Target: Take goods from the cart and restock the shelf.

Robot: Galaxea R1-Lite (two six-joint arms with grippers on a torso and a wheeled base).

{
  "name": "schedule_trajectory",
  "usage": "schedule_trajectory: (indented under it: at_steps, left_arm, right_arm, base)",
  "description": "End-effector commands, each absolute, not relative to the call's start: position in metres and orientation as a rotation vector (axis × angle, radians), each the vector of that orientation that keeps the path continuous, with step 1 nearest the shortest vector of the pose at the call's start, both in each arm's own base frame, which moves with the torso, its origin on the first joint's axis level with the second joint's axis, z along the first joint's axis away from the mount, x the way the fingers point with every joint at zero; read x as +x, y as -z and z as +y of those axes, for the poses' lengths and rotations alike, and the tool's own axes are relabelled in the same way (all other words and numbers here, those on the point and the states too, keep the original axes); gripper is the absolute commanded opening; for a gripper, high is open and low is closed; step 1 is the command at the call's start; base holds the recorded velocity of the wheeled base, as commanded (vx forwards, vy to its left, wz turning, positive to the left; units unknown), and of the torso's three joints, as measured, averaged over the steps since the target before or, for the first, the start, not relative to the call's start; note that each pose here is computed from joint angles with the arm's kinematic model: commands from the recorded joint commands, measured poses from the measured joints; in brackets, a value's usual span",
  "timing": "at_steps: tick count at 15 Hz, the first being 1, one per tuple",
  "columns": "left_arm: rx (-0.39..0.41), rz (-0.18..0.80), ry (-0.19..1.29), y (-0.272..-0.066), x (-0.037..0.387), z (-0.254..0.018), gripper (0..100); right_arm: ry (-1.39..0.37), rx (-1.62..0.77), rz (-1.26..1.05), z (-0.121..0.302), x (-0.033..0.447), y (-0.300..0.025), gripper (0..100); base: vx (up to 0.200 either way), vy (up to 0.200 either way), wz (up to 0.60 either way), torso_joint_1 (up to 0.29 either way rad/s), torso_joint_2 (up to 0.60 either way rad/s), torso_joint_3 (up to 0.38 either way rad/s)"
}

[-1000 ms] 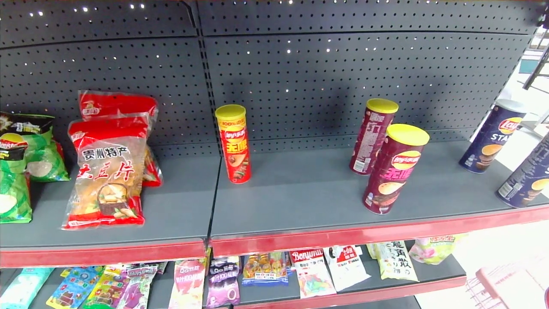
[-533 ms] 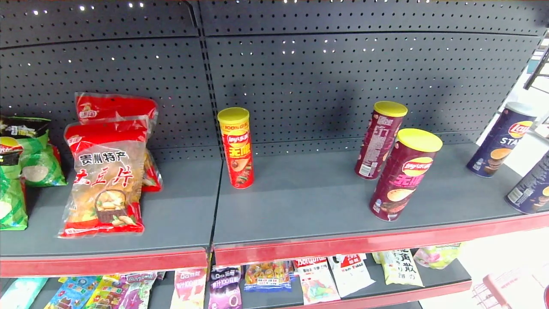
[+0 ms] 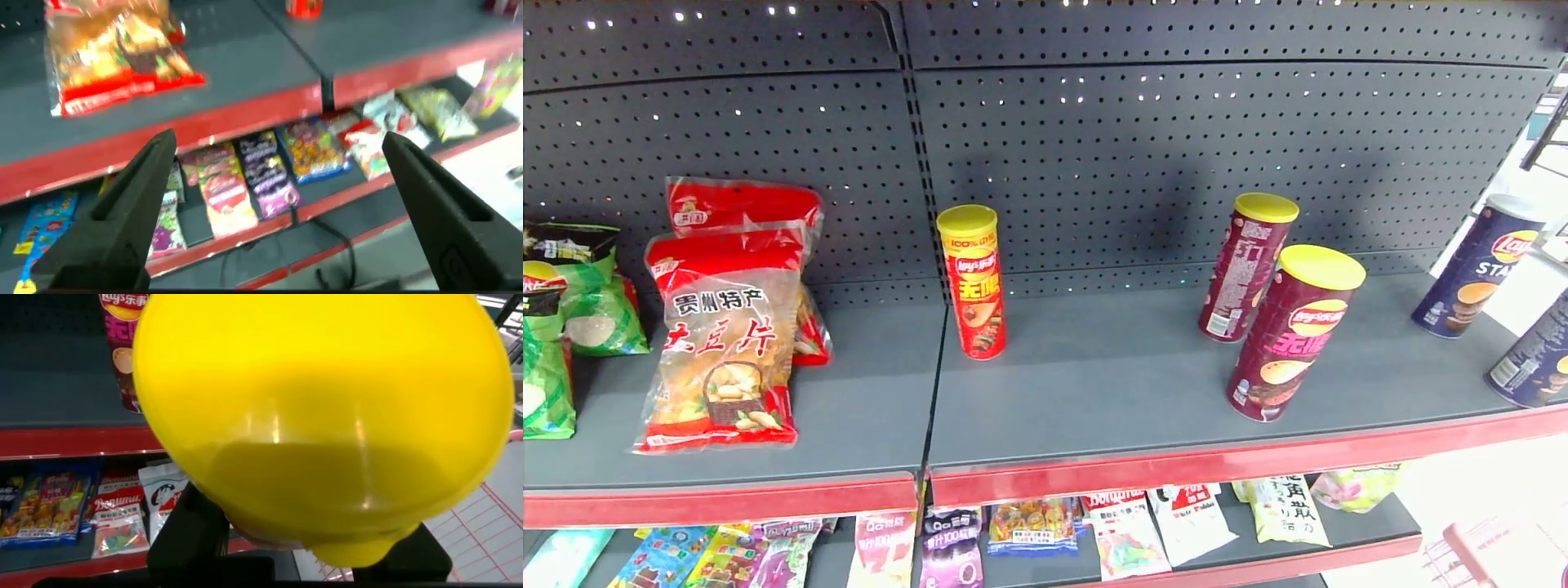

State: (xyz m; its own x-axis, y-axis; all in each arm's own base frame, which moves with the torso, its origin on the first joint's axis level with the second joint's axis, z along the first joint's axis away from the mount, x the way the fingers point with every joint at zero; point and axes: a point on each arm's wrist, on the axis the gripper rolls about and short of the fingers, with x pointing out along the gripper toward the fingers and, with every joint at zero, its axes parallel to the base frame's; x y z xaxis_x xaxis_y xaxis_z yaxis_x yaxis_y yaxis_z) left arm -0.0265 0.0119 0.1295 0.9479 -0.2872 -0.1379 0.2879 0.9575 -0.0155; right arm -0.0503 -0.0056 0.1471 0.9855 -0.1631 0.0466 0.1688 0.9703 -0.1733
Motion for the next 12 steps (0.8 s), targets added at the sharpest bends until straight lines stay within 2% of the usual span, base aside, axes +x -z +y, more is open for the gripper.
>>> schedule_trajectory:
  at_steps: [1,3,5,7,9,12]
  left_arm:
    - [-0.065,0.299,0.264,-0.222,0.081,-0.029,100]
    - [0.024,0.369,0.331,-0.216,0.125,-0.050,100]
    - [0.055,0.345,0.446,-0.221,0.162,-0.069,100]
    - [0.053,0.372,0.486,-0.224,0.200,-0.087,100]
    - [0.032,0.337,0.579,-0.241,0.238,-0.107,100]
    - [0.042,0.380,0.598,-0.230,0.267,-0.119,100]
  right_arm:
    - [0.162,-0.186,-0.029,-0.006,-0.050,-0.145,0]
    - [0.134,-0.191,-0.027,-0.005,-0.049,-0.146,0]
    - [0.122,-0.191,-0.030,-0.005,-0.050,-0.146,0]
    - [0.105,-0.192,-0.016,-0.005,-0.048,-0.143,0]
    - [0.051,-0.193,-0.018,-0.003,-0.047,-0.145,0]
    - [0.057,-0.192,-0.013,-0.003,-0.046,-0.149,0]
  base:
    - [0.000,0.000,0.00,0.000,0.00,0.000]
    - [0.000,0.000,0.00,0.000,0.00,0.000]
    - [0.000,0.000,0.00,0.000,0.00,0.000]
    - [0.000,0.000,0.00,0.000,0.00,0.000]
    - [0.000,0.000,0.00,0.000,0.00,0.000]
    - [0.000,0.000,0.00,0.000,0.00,0.000]
